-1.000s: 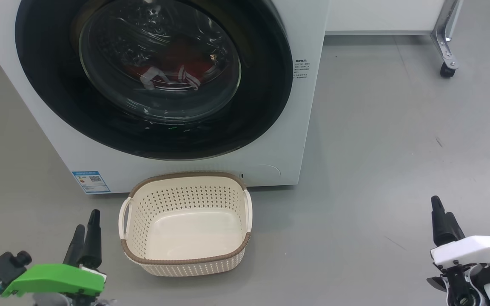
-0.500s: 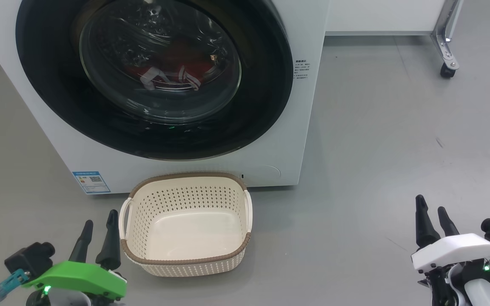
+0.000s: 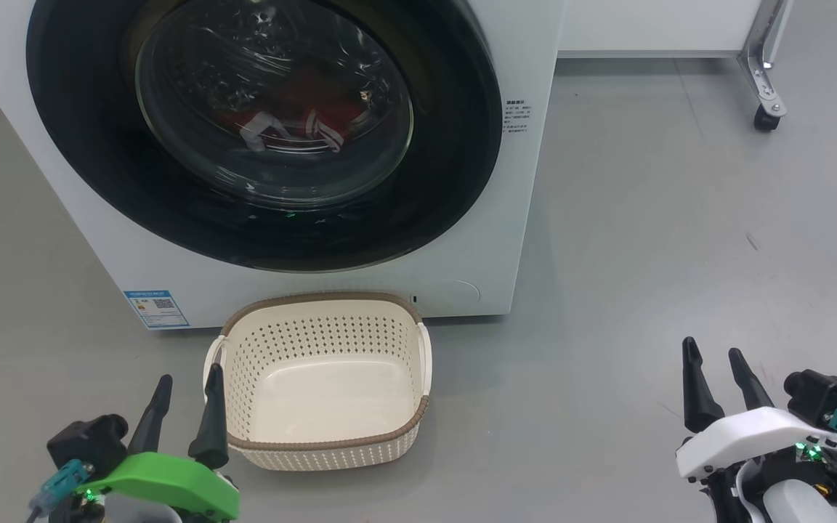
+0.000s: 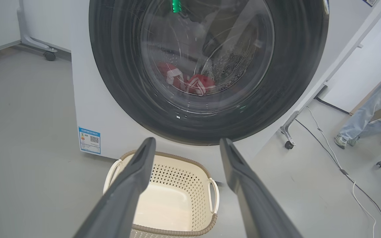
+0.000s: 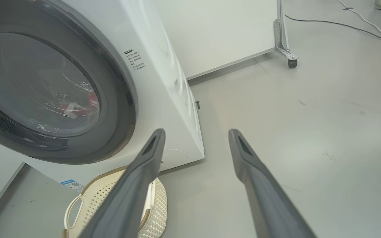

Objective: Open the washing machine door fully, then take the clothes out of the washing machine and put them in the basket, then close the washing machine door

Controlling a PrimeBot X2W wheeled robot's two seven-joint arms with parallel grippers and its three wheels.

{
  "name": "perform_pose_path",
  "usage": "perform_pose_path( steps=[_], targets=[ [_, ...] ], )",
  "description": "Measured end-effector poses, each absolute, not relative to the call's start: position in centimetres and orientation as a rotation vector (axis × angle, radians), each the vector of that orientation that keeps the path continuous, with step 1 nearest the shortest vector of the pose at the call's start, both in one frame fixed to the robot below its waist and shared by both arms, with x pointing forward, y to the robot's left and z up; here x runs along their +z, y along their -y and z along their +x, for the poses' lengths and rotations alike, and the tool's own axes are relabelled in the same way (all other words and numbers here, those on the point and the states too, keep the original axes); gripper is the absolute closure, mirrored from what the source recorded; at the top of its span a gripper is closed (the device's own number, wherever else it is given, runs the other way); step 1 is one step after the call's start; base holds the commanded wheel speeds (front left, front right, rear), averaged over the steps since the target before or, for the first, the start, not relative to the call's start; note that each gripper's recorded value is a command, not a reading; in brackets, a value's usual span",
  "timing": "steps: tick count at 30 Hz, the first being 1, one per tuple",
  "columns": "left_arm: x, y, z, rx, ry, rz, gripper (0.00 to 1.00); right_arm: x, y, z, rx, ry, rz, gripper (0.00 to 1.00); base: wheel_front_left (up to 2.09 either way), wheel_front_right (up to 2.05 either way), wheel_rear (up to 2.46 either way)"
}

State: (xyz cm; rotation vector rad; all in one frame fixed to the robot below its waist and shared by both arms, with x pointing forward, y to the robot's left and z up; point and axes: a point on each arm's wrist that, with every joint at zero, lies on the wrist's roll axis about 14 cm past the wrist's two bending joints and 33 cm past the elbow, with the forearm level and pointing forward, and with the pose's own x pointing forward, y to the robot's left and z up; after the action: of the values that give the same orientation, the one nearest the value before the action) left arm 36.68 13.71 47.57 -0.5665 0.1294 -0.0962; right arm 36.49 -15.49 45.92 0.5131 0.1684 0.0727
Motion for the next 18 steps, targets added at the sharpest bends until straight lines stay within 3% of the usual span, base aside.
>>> perform_pose_path(
  steps=[18],
  targets=[
    [47.5, -12.9, 36.3, -0.123, -0.088, -0.354, 0.00, 46.5, 13.6, 36.3, 0.159, -0.114, 0.281, 0.00, 0.00, 0.00, 0.00]
  ],
)
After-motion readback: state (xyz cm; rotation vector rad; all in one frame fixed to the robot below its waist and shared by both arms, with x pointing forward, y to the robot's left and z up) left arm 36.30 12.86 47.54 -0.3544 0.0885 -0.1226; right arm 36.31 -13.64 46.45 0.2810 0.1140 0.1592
